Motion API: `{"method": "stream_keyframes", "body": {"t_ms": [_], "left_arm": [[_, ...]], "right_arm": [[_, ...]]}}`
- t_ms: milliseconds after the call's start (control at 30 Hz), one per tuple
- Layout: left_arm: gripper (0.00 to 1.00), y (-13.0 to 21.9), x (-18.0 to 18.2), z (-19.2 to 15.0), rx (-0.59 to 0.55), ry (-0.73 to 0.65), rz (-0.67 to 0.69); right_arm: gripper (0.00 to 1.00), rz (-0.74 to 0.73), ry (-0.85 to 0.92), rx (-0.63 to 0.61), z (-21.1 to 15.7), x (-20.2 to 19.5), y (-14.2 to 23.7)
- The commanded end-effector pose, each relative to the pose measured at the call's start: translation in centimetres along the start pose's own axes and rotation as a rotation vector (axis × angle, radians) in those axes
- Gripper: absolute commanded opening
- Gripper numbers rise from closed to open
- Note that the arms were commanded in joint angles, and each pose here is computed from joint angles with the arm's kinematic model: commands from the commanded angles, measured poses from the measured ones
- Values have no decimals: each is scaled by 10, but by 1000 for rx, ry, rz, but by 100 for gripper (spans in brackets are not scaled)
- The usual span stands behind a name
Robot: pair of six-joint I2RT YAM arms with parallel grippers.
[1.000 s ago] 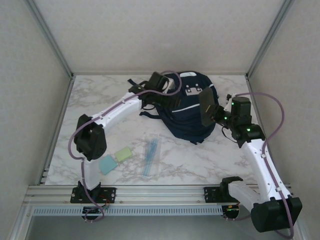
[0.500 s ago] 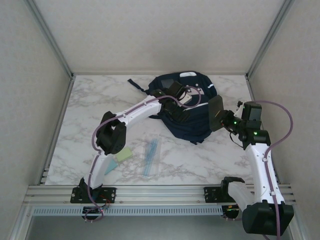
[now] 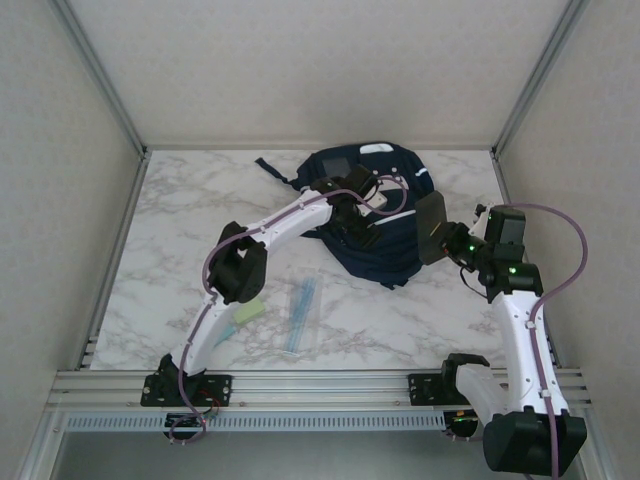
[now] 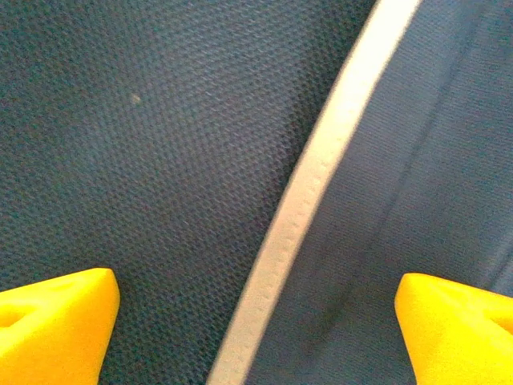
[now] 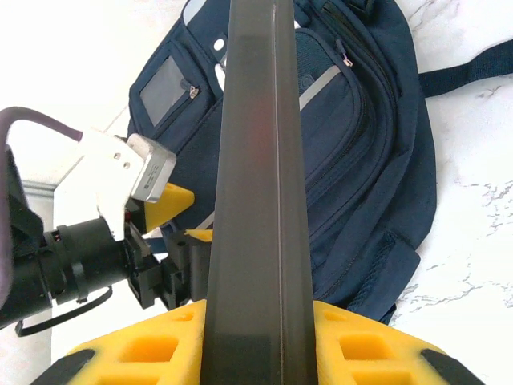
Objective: Pack books, pencil case, and school supplies into a backpack
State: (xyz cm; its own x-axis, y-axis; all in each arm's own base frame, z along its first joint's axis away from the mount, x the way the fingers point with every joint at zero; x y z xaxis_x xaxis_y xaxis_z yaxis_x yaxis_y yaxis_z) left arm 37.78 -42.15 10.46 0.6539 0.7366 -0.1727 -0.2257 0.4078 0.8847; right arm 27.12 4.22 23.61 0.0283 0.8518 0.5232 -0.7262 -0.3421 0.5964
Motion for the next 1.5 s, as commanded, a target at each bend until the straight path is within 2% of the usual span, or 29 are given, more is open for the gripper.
{"method": "stream_keyframes", "body": {"t_ms": [0,100,267,500,633,700,767,800,833,1200,1367,1467], "left_arm": [[90,42,-37,-8,27,21,-151],[90,44,-46,-12,30,10,-164],[90,17,-36,-24,80,10,-114],[88,-23,7,-18,52,16,81],[68,-32,20,-6,4,39,139],[43,-34,21,-3,-1,54,134],[24,-30,14,1,2,77,82],[9,-26,10,4,-1,93,58],[0,-20,9,8,-10,110,43],[0,101,2,68,-218,290,-117],[0,129,12,93,-299,373,-196],[0,138,21,106,-335,431,-247]], "right_arm": [[12,30,30,-32,8,7,5],[12,35,29,-27,7,7,3],[12,42,26,-24,7,7,2],[11,50,35,-28,7,9,5],[11,55,39,-29,6,10,7],[10,51,40,-31,6,10,8],[10,42,44,-34,7,8,8],[10,34,46,-34,7,7,8],[10,21,47,-37,7,5,9],[10,-184,49,-91,19,-25,29],[10,-146,30,-67,14,-22,24],[10,-45,6,-32,10,-10,14]]}}
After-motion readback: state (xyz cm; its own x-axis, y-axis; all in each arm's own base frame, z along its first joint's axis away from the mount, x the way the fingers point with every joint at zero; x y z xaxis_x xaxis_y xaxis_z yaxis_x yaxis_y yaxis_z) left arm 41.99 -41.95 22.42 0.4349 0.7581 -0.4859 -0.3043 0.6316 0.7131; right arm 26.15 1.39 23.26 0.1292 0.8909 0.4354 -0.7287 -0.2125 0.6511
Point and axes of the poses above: each hand's point on the last joint's axis, 136 mm out from that joint toward the fingers, its own y axis back along the fingers, its own x axis along the line the jaws close on, z = x × y, the point moved 2 cm from there along y, back along the fingers, and after that the axes turned 12 degrees about y, right-handed, at the moved point
